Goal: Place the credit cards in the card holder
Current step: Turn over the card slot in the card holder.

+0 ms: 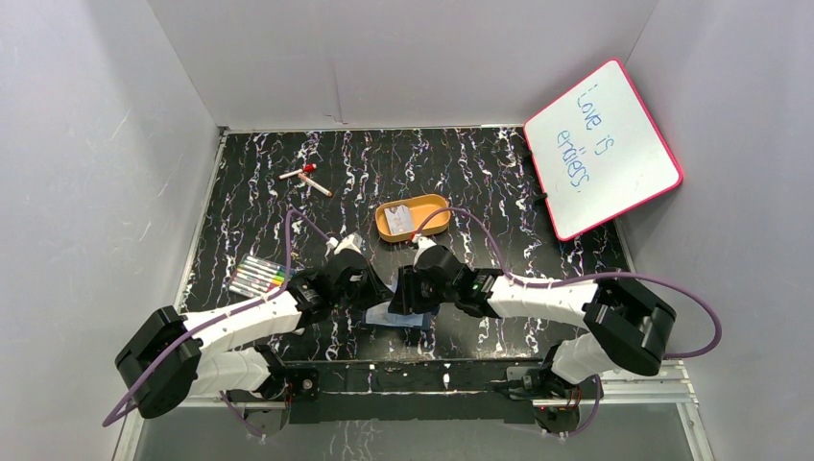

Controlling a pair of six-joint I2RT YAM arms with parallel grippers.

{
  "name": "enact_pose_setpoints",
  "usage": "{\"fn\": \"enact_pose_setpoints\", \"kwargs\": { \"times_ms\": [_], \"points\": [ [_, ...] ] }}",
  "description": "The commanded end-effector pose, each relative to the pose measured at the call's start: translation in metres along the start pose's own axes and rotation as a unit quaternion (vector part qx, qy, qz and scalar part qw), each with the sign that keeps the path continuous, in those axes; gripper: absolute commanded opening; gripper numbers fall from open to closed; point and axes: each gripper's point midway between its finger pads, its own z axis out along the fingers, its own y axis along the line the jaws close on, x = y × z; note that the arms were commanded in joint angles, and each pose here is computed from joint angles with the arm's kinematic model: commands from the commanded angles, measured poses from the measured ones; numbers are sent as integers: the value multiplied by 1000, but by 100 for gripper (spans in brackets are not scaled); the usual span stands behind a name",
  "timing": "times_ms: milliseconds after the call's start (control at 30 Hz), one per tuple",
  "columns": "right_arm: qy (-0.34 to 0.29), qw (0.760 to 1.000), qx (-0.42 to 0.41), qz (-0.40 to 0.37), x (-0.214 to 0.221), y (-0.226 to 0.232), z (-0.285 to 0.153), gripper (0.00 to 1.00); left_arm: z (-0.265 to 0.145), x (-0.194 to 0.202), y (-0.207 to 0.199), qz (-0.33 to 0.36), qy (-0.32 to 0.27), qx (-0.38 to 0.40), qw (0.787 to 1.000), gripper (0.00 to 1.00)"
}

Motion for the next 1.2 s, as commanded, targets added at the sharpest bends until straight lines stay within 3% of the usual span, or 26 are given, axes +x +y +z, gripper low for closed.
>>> {"fn": "enact_pose_setpoints", "kwargs": {
  "times_ms": [0, 200, 567, 733, 800, 1000, 1167],
  "points": [
    [-29, 999, -27, -9, -15, 17, -1, 43, 0, -2, -9, 4, -2, 16, 1000, 0],
    [-22, 999, -28, -4, -12, 16, 3, 32, 0, -2, -9, 4, -2, 18, 1000, 0],
    [-17, 1000, -1, 4, -7, 4, 3, 0, -2, -3, -5, 6, -6, 11, 1000, 0],
    [-14, 1000, 20, 9, -2, -7, -3, 0, -3, -8, 2, 14, -18, -7, 1000, 1],
    [-9, 999, 34, 11, 4, -15, -6, 0, -6, -10, 14, 21, -23, -39, 999, 7],
    [-13, 998, 59, 14, 11, -30, -14, 0, -21, -25, 22, 47, -58, -66, 995, 47],
    [-10, 997, 76, 17, 15, -39, -16, 0, -35, -38, 25, 68, -83, -85, 991, 56]
  ]
}}
